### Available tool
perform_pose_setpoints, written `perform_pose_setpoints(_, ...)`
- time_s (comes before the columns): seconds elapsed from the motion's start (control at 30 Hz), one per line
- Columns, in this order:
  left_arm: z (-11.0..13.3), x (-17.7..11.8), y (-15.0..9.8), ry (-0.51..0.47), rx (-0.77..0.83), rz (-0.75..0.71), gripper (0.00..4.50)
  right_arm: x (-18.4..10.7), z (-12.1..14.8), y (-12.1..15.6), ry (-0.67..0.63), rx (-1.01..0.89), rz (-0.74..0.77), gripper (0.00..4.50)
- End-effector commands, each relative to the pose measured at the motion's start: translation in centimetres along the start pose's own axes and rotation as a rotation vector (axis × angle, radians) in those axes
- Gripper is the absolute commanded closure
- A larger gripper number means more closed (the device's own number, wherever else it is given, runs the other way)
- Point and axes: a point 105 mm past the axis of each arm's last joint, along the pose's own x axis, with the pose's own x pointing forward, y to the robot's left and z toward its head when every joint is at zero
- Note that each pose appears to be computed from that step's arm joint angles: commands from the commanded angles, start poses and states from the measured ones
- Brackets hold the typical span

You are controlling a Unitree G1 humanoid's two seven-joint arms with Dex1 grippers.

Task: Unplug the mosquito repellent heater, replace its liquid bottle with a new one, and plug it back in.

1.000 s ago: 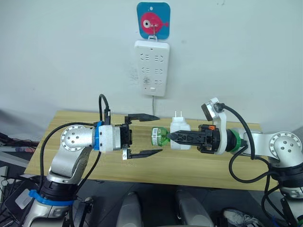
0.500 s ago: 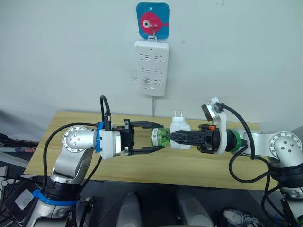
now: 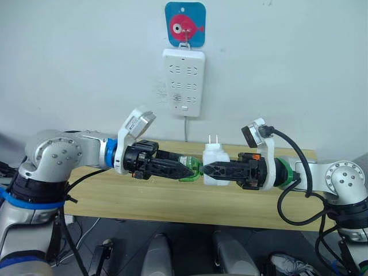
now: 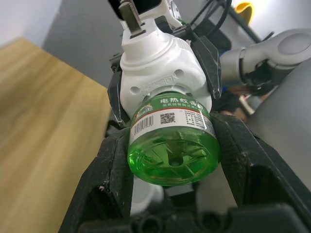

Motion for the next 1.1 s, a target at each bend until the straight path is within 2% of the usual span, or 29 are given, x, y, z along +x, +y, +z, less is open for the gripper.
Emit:
perform_pose_setpoints(0.03, 0.6, -3.4, -0.4, -0.051, -0.035, 0.102, 2.24, -1.3, 0.5, -0.7, -0.028, -0.008, -0.064, 1.45)
perform_pose_setpoints(0.23, 0.0, -4.3, -0.5, -0.067, -0.095, 0.122, 2.24, -1.5, 0.6, -0.9, -0.034, -0.014, -0.074, 1.45)
perform_pose_setpoints(0.4, -0.6, -4.4, 0.0, -0.062, 0.036, 0.181, 2.24, -2.2, 0.9, -2.1, -0.039, -0.056, -0.163, 1.45)
perform_pose_setpoints(0.43, -0.7, -4.4, 0.3, -0.062, 0.079, 0.206, 2.24, -2.6, 0.8, -3.1, -0.029, -0.081, -0.231, 1.45)
perform_pose_setpoints(0.5, -1.9, -4.3, 1.3, -0.018, 0.204, 0.267, 2.24, -4.3, 0.2, -7.1, 0.029, -0.149, -0.493, 1.45)
perform_pose_setpoints(0.57, -3.2, -3.9, 2.2, 0.027, 0.307, 0.31, 2.24, -7.4, -0.7, -11.8, 0.117, -0.221, -0.817, 1.45)
perform_pose_setpoints(0.63, -4.1, -3.3, 2.5, 0.034, 0.334, 0.312, 2.24, -9.5, -1.3, -14.2, 0.178, -0.283, -0.97, 1.45)
perform_pose_setpoints(0.9, -6.0, -1.5, 3.3, 0.069, 0.412, 0.325, 2.24, -15.2, -2.8, -19.9, 0.373, -0.268, -1.296, 1.45)
perform_pose_setpoints(1.1, -6.7, -1.2, 3.6, 0.093, 0.435, 0.334, 2.24, -16.6, -2.9, -21.0, 0.426, -0.276, -1.354, 1.45)
